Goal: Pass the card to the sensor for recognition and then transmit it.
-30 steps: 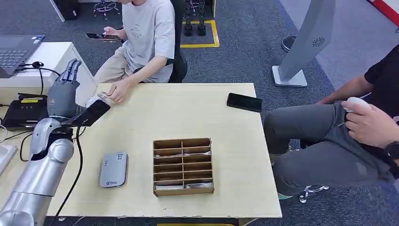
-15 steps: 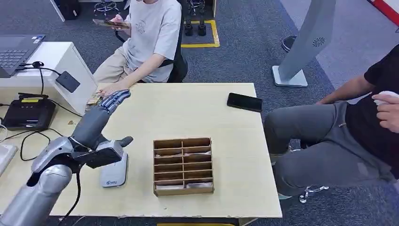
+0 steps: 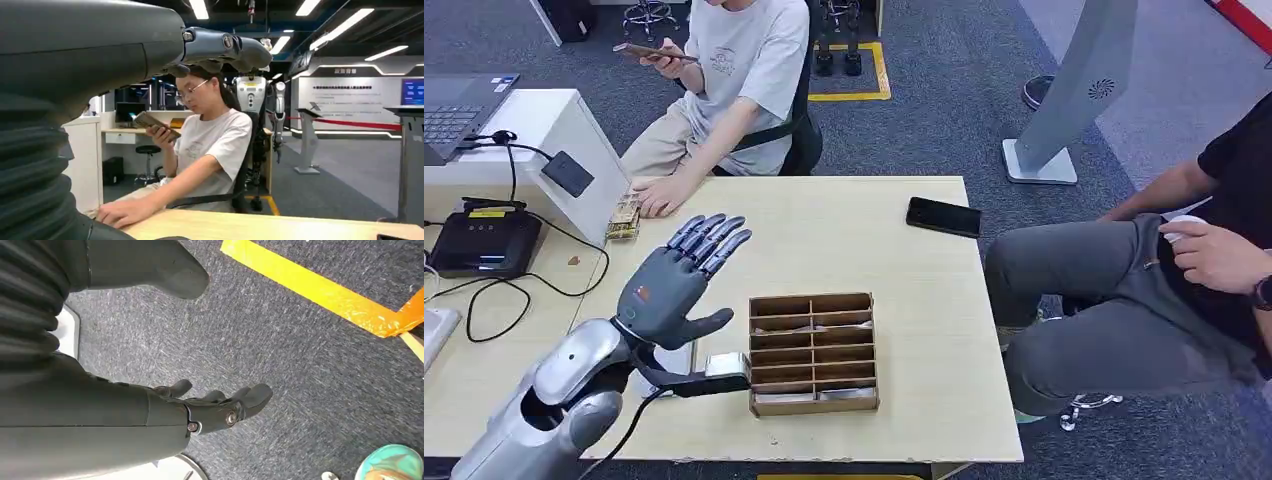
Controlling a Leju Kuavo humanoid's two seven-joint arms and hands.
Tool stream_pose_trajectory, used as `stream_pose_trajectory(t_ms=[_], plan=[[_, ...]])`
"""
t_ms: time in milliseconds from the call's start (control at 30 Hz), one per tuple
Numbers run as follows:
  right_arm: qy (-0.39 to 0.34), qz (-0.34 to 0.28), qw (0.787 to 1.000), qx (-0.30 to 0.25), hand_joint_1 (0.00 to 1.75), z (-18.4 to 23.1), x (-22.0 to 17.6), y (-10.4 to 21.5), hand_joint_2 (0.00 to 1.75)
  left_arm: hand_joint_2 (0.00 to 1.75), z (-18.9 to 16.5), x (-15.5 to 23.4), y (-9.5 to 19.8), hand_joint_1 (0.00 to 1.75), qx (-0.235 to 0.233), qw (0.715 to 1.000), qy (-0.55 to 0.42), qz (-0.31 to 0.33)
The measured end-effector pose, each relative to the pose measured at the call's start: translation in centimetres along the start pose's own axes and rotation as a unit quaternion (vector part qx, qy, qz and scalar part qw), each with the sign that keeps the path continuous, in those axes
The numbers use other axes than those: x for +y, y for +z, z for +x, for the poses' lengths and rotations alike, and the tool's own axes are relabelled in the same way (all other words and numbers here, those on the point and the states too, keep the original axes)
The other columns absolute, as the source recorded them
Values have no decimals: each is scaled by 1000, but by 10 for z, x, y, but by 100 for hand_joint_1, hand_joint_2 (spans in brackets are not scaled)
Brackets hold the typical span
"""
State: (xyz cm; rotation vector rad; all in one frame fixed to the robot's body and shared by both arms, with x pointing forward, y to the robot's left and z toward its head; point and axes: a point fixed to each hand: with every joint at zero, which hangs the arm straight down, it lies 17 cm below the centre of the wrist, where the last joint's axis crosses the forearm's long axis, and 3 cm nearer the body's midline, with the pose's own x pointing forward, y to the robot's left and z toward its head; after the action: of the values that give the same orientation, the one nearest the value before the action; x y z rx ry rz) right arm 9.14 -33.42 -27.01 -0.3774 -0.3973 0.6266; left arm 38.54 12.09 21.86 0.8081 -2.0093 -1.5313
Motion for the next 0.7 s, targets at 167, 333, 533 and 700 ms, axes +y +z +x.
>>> stream_pose_trajectory(t_ms=[167,333,533,700], plan=[[-4,-1,1000,5,0,-1,1,0,175,175,7,-23,2,0,7,1000,-6,-20],[-4,-2,1000,6,0,-2,1,1,175,175,9,-36,5,0,10,999,19,-37],[-6,-1,1000,6,0,-2,0,1,175,175,10,-42,7,0,9,998,36,-47],[-6,-1,1000,6,0,-2,0,1,175,175,16,-46,9,0,-5,996,66,-59]])
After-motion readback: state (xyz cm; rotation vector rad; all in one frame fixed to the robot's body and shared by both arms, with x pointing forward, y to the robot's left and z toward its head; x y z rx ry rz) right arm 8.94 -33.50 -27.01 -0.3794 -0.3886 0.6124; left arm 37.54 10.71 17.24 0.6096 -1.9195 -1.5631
